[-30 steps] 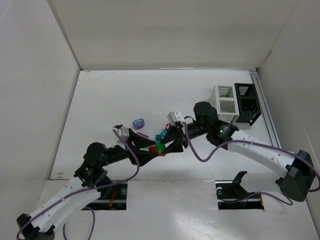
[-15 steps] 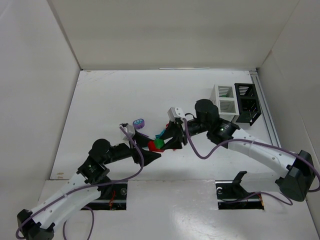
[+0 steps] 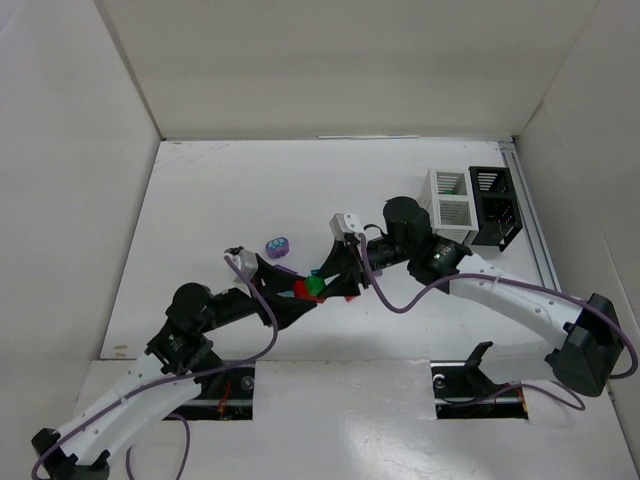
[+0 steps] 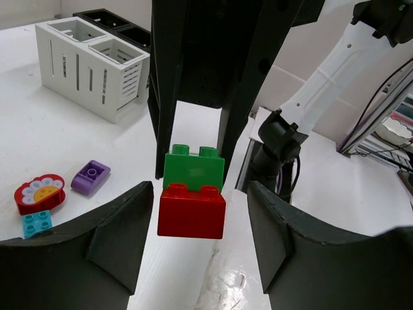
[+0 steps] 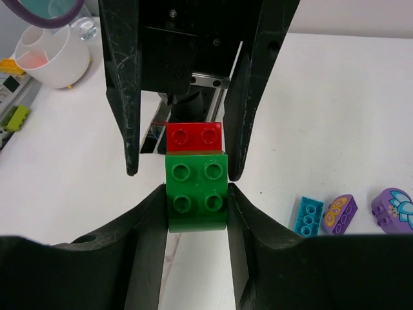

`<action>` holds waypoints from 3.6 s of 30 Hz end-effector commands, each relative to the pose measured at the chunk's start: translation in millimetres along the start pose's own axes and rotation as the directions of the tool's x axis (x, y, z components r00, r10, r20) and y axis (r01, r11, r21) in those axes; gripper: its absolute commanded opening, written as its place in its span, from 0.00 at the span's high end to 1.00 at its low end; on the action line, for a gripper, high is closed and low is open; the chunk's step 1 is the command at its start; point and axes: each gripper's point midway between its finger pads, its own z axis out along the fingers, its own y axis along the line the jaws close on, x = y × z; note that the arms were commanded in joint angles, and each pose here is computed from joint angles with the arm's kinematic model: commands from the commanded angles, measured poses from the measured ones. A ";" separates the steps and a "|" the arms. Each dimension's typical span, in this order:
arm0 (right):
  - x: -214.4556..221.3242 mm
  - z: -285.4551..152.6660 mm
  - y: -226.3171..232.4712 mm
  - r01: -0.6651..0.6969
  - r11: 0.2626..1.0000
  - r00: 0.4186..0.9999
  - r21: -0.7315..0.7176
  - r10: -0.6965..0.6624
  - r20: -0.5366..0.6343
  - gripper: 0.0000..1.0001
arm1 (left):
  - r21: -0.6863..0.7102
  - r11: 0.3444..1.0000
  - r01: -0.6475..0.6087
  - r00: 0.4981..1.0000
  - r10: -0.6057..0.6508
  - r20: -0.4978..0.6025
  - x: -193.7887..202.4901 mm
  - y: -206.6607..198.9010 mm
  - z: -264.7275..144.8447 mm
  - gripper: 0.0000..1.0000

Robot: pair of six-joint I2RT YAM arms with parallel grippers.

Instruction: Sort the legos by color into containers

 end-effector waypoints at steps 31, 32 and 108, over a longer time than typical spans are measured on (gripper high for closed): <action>-39.2 -54.2 -36.7 0.069 0.978 0.993 0.196 -0.087 0.086 0.78 | -0.084 0.996 -0.001 0.999 0.004 0.039 -15.4 11.7 1.9 0.99; -34.5 -59.7 -41.0 0.057 0.977 0.994 0.206 -0.076 0.083 0.78 | -0.098 0.995 0.013 0.999 -0.009 0.037 -12.2 15.1 1.9 0.99; 23.5 -435.8 2.6 0.056 -0.526 0.951 0.848 0.287 0.115 0.01 | -0.137 0.981 0.140 0.970 -0.163 -0.180 -21.6 136.9 403.5 0.89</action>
